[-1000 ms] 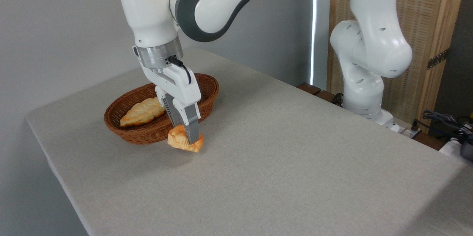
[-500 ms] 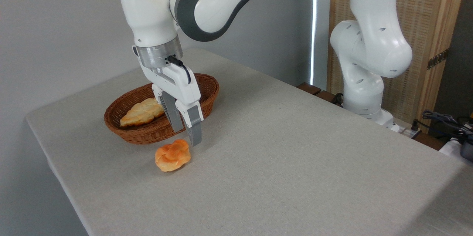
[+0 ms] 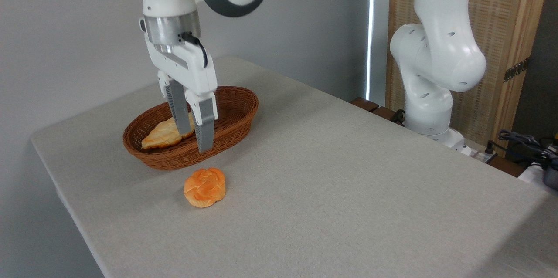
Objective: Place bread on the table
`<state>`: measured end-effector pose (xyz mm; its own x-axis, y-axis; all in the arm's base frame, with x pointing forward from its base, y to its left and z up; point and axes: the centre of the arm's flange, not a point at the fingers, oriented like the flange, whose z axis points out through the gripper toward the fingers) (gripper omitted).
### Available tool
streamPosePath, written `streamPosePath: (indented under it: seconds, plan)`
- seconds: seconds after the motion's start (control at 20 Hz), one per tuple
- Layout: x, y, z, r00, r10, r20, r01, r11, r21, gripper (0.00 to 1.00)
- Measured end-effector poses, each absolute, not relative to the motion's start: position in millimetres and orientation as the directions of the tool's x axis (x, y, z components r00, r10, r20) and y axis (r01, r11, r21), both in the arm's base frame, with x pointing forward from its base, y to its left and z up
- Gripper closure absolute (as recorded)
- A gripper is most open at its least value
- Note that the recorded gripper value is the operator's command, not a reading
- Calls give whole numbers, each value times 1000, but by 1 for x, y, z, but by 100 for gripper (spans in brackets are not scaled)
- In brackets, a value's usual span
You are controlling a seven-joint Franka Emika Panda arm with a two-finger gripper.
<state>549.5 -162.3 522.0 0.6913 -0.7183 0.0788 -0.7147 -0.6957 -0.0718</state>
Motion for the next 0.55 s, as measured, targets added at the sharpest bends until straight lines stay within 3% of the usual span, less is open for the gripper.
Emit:
streamPosePath:
  seconds: [0.25,0.55]
  plan:
    - [550,-173,536,699,-707,106,-703,-707,-82,0]
    - [556,-150,539,730,-675,109,-670,-738,-83,0]
